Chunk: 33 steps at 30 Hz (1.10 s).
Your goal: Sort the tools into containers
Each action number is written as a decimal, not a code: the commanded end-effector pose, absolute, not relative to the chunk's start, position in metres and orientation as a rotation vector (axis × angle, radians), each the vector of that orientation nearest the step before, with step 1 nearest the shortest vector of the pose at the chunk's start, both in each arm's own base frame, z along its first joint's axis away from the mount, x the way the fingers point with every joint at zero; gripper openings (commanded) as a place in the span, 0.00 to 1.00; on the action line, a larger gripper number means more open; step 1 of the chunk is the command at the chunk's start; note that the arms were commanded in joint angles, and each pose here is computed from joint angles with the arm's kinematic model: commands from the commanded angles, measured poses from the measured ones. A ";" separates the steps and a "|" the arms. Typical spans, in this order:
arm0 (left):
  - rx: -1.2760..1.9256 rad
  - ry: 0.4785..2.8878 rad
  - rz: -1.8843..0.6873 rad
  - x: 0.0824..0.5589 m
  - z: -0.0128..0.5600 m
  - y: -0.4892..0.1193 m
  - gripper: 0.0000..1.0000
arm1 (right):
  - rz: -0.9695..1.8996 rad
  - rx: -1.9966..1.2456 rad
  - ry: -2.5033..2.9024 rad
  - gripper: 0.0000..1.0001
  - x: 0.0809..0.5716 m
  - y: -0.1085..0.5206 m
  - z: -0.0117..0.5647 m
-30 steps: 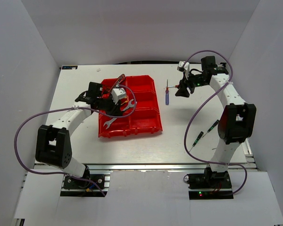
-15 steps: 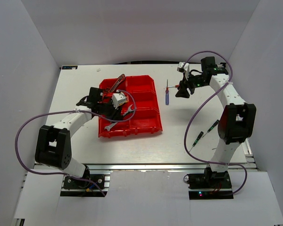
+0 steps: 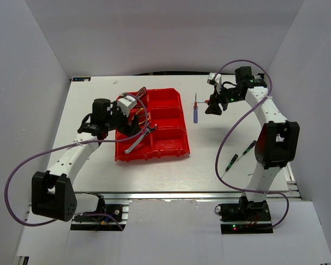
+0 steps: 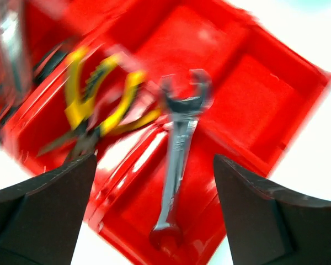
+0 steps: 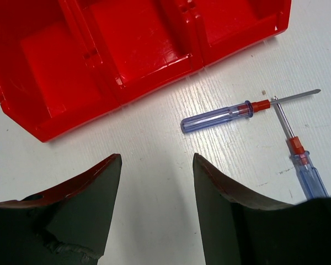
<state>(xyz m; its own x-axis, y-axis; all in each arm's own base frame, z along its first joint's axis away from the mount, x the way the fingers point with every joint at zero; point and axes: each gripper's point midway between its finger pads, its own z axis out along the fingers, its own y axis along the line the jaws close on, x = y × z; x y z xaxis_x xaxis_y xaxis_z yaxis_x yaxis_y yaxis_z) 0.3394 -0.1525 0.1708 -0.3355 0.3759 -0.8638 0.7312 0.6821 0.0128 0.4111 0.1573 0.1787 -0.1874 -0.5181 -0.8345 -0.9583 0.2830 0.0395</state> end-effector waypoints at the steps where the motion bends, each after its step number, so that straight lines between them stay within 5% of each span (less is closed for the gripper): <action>1: 0.335 2.132 -0.361 0.362 0.174 -0.099 0.98 | 0.751 -1.342 1.757 0.61 0.407 0.159 0.205; 10: -0.602 2.352 -0.281 0.359 0.153 0.020 0.98 | 0.749 -1.352 1.766 0.61 0.410 0.161 0.201; 22: -1.432 2.380 0.154 0.280 0.086 0.089 0.98 | 0.739 -1.375 1.808 0.62 0.412 0.163 0.199; 33: -1.626 2.282 0.360 0.280 0.048 0.125 0.98 | 0.729 -1.421 1.848 0.62 0.420 0.169 0.202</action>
